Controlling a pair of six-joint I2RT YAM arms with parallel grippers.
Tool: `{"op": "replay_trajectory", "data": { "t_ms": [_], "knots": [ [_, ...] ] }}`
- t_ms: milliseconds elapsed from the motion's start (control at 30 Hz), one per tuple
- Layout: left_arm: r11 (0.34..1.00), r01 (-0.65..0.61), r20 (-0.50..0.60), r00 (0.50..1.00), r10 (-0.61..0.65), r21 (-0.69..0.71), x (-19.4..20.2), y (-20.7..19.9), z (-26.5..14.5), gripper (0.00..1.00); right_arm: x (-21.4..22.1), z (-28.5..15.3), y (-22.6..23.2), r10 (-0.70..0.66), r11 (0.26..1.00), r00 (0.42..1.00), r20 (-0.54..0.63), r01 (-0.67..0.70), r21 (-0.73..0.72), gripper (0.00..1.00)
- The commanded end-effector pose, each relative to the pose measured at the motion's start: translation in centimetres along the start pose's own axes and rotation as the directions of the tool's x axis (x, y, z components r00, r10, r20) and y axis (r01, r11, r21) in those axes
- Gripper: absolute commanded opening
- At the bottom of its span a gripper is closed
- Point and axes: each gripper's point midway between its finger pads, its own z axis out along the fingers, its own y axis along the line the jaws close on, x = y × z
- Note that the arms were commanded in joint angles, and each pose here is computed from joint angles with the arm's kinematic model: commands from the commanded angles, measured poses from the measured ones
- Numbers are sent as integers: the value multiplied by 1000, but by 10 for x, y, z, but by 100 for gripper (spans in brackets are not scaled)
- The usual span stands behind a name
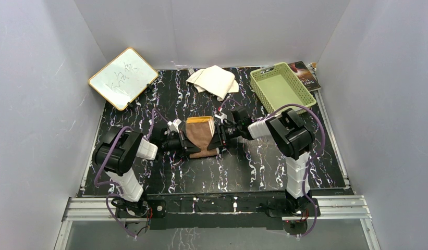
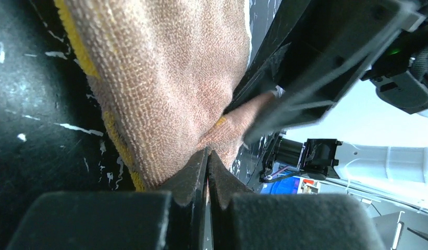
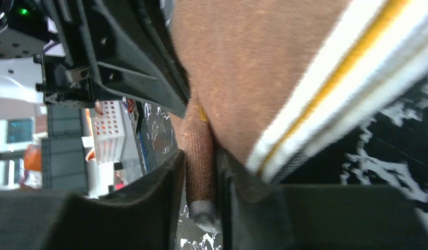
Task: Roll the towels
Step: Roll the towel at the center of the board.
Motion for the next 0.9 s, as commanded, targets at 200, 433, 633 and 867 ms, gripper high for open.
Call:
{"op": "replay_trajectory", "data": {
  "t_ms": [200, 433, 633, 867],
  "knots": [
    [988, -17, -56, 998, 9, -155, 23, 53, 2, 0, -45, -45, -46, -299, 834, 946, 130, 193, 517, 98],
    [987, -26, -70, 997, 15, -161, 26, 54, 0, 0, -76, -97, 70, -889, 385, 425, 171, 491, 782, 98],
    [988, -32, -75, 997, 21, -152, 27, 51, -1, 0, -26, -64, 102, -988, -40, 85, -131, 674, 737, 98],
    [989, -43, -79, 996, 32, -140, 24, 46, -1, 0, 32, -37, 77, -803, -543, -258, -537, 688, 482, 92]
  ]
}}
